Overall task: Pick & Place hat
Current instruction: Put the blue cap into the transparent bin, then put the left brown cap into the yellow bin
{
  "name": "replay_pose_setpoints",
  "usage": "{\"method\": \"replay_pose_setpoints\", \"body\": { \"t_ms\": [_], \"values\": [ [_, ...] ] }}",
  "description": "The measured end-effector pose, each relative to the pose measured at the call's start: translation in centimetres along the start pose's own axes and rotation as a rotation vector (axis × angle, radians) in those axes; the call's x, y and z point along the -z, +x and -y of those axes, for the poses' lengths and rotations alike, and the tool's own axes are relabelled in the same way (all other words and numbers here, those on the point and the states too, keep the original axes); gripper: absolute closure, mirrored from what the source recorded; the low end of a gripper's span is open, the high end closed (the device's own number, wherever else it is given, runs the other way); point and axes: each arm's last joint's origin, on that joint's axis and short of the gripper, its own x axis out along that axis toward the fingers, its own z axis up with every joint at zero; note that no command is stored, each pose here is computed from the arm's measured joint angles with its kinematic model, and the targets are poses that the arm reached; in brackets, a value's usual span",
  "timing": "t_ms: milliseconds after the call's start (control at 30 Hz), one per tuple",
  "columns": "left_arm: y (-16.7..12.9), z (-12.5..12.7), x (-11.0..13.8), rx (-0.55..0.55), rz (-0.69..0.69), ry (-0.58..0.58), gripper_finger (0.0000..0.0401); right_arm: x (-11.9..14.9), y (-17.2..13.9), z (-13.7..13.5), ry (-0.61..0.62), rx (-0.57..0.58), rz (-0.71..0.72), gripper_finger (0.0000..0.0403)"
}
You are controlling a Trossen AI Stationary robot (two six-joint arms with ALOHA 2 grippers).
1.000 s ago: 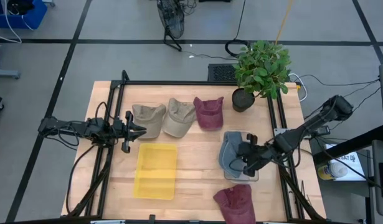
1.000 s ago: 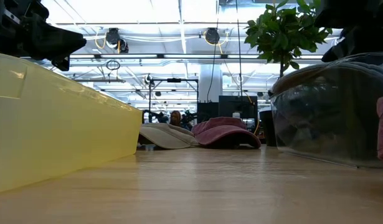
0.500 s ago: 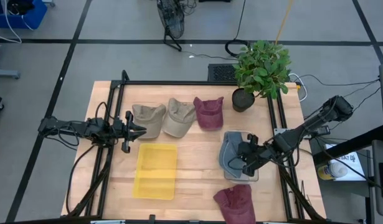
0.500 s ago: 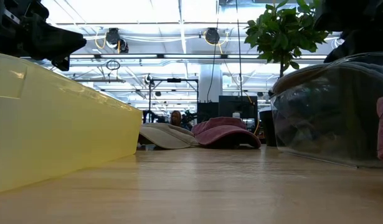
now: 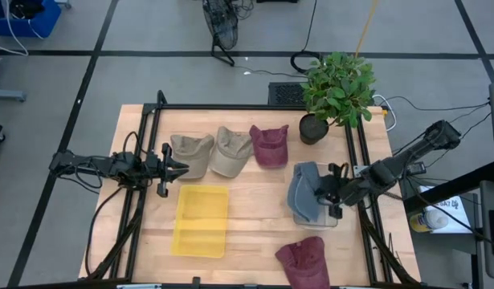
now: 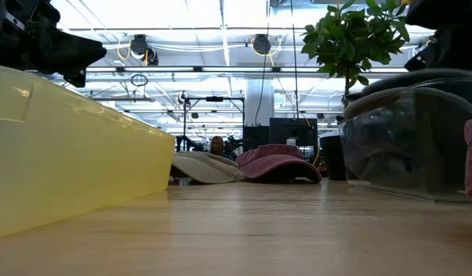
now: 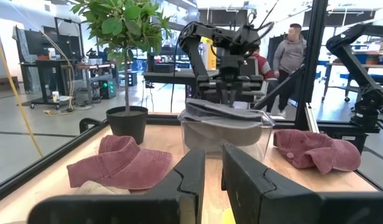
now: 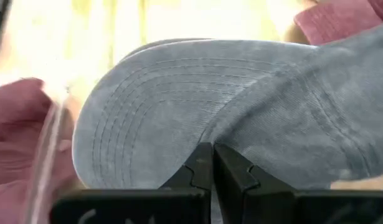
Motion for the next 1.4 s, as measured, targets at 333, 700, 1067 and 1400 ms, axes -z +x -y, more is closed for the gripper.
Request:
{"method": "replay_pose_setpoints", "body": {
  "t_ms": [333, 700, 1067, 1400],
  "values": [
    [0.0, -0.1, 0.0, -0.018, -0.002, 0.001, 0.0341, -0.1, -1.0, 0.2, 0.020, -0.072, 0.027, 0.0401],
    [0.0, -0.1, 0.0, -0.018, -0.002, 0.001, 0.0341, 0.3, 1.1, -0.4, -0.018, 0.016, -0.092, 0.0346],
    [0.0, -0.1, 0.0, -0.018, -0.003, 0.001, 0.0341, -0.4, 0.3, -0.6, -0.006, -0.040, -0.059, 0.0199],
    [0.0, -0.1, 0.0, -0.018, -0.003, 0.001, 0.0341, -2.1, -3.4, -0.1, -0.083, -0.138, 0.106, 0.0177]
  ]
}}
